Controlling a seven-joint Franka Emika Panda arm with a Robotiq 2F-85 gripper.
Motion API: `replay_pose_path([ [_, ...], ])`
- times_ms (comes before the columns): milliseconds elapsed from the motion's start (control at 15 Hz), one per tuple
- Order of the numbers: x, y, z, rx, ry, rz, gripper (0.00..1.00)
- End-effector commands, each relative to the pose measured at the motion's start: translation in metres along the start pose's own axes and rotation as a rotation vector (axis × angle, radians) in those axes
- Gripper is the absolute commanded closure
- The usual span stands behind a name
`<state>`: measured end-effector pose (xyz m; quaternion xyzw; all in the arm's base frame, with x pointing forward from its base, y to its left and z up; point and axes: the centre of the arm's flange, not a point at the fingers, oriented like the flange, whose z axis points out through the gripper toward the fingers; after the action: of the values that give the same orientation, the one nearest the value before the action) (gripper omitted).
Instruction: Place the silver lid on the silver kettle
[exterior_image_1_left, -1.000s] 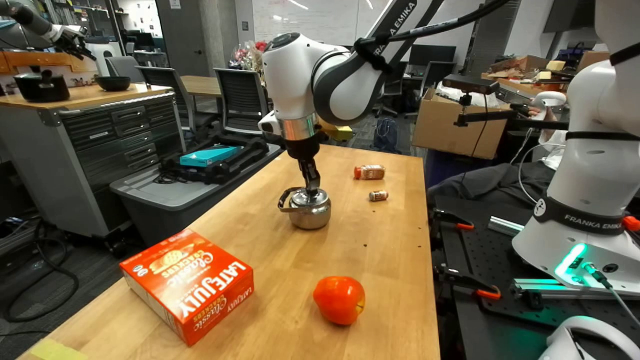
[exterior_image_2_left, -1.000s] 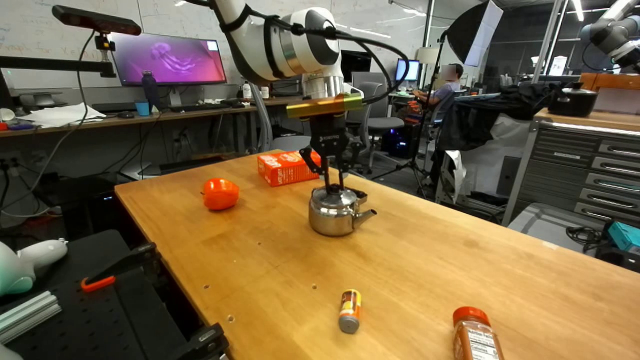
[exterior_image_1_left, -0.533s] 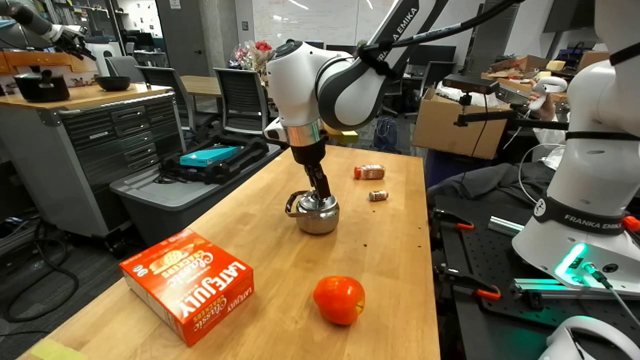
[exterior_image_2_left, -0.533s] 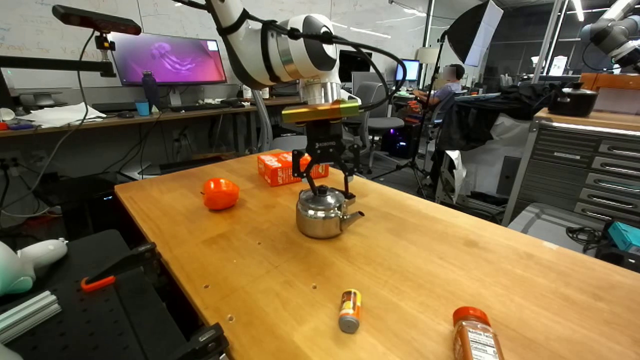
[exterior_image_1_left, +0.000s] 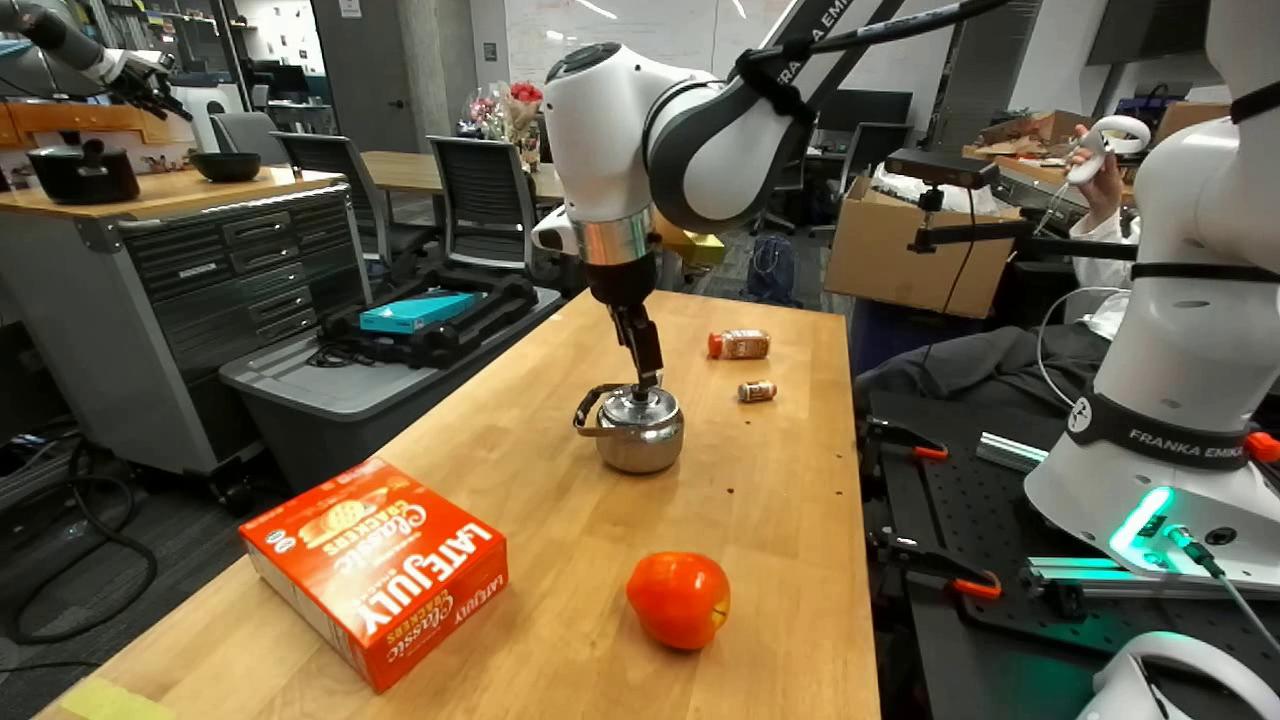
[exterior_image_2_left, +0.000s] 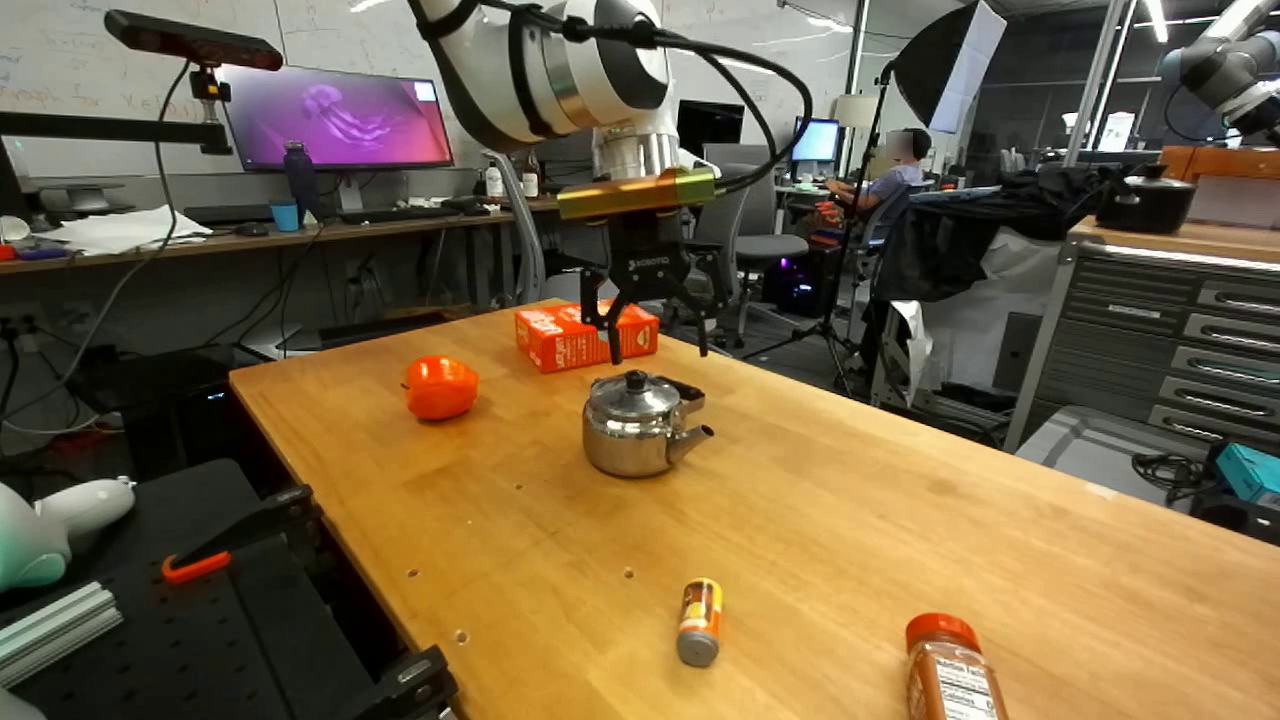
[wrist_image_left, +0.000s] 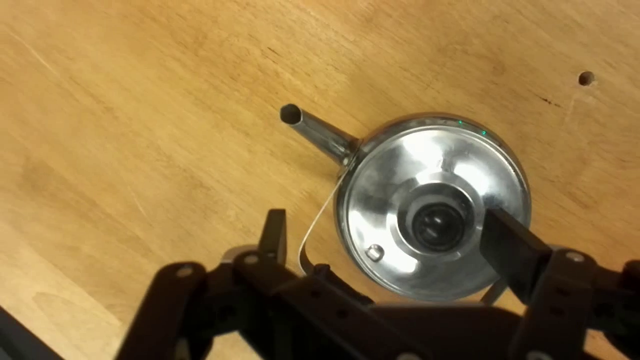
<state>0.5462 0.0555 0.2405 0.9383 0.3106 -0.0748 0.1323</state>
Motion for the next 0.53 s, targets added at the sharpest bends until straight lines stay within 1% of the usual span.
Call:
replay_pose_path([
  [0, -0.026, -0.003, -0.03, 0.014, 0.042, 0.035, 0.0],
  [133, -0.033, -0.002, -0.04, 0.037, 0.062, 0.108, 0.0],
  [467, -0.049, 0.005, -0.067, 0.16, 0.122, 0.312, 0.0],
])
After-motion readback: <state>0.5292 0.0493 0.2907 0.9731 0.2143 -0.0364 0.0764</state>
